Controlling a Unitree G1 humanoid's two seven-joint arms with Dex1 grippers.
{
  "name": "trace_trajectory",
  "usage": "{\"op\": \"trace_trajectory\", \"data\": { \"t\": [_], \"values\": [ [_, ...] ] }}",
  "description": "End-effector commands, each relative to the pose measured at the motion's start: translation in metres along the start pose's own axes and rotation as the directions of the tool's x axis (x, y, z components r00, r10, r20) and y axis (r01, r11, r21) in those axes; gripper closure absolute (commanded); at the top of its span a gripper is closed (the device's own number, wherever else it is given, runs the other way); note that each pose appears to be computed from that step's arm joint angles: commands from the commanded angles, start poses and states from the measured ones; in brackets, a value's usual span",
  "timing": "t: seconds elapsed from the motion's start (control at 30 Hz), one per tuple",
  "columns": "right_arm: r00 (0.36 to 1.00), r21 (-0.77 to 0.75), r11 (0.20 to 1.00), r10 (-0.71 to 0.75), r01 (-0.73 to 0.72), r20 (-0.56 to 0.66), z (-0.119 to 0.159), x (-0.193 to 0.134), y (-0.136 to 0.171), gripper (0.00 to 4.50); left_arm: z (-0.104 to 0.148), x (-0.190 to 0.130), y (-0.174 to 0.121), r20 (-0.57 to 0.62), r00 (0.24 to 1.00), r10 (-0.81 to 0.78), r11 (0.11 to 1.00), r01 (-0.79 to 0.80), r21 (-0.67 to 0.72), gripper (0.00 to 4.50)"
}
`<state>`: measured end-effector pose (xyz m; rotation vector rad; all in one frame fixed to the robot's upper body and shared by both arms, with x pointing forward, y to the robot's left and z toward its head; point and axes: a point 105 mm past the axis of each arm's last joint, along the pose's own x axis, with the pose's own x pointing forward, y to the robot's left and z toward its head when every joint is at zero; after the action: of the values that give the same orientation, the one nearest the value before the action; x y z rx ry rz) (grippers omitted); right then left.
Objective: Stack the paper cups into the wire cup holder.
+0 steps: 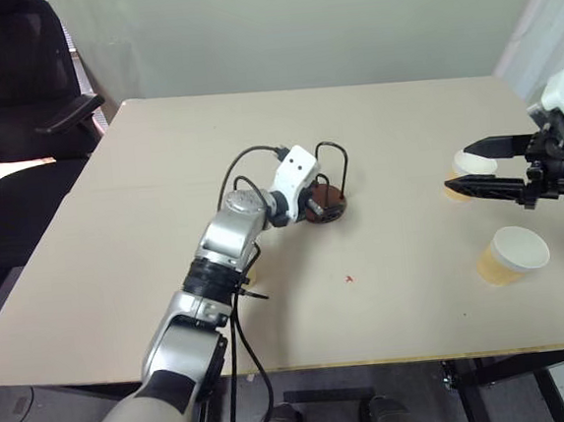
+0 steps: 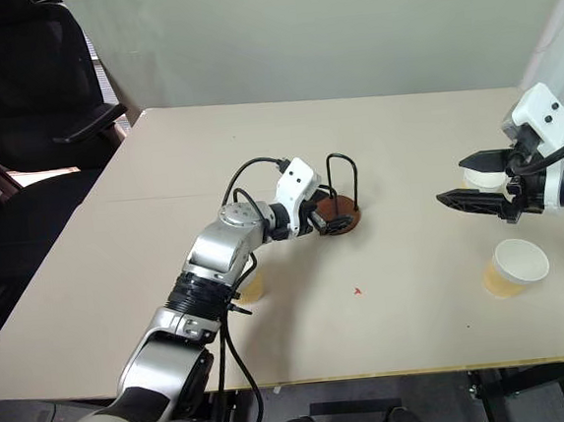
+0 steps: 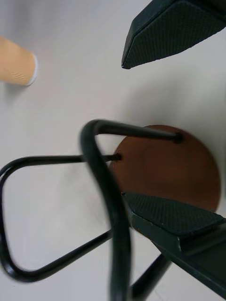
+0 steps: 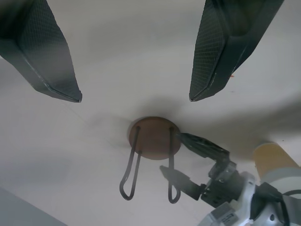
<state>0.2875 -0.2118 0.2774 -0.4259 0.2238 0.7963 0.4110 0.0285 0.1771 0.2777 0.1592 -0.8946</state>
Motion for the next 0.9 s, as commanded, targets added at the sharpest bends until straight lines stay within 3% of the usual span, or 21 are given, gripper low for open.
{"op": "trace_trajectory", "data": {
  "t": [0.03, 0.17, 0.37, 0.43, 0.57, 0.63, 0.9],
  "values": [
    [0.999, -0.051, 0.999, -0.012, 0.014, 0.043, 0.015, -0.008, 0.001, 0.67, 0.023, 0.000, 0.006, 0.074, 0.997, 0.033, 0.999, -0.036, 0.031, 0.37],
    [0.999, -0.052, 0.999, -0.003, 0.005, 0.043, 0.014, -0.006, 0.002, 0.67, 0.026, 0.003, 0.008, 0.093, 0.994, 0.053, 0.998, -0.055, 0.018, 1.58],
    [0.999, -0.057, 0.998, 0.004, -0.001, 0.047, 0.015, -0.004, 0.001, 0.67, 0.033, 0.000, 0.010, 0.127, 0.989, 0.069, 0.997, -0.072, 0.021, 3.97],
    [0.999, -0.059, 0.998, 0.005, -0.002, 0.047, 0.015, -0.004, 0.001, 0.67, 0.037, -0.004, 0.011, 0.137, 0.989, 0.064, 0.997, -0.068, 0.029, 4.48],
    [0.999, -0.063, 0.998, 0.006, -0.003, 0.048, 0.015, -0.004, 0.001, 0.67, 0.040, -0.016, 0.005, 0.139, 0.990, -0.017, 0.997, 0.006, 0.079, 4.48],
    [0.999, -0.062, 0.998, 0.007, -0.005, 0.042, 0.016, -0.010, 0.003, 0.67, 0.043, -0.025, -0.014, 0.137, 0.977, -0.162, 0.981, 0.144, 0.128, 4.48],
    [0.997, -0.025, 0.998, 0.067, -0.066, 0.040, 0.032, -0.039, 0.021, 0.67, 0.029, -0.059, -0.072, 0.024, 0.809, -0.587, 0.794, 0.570, 0.214, 4.48]
  ]
}}
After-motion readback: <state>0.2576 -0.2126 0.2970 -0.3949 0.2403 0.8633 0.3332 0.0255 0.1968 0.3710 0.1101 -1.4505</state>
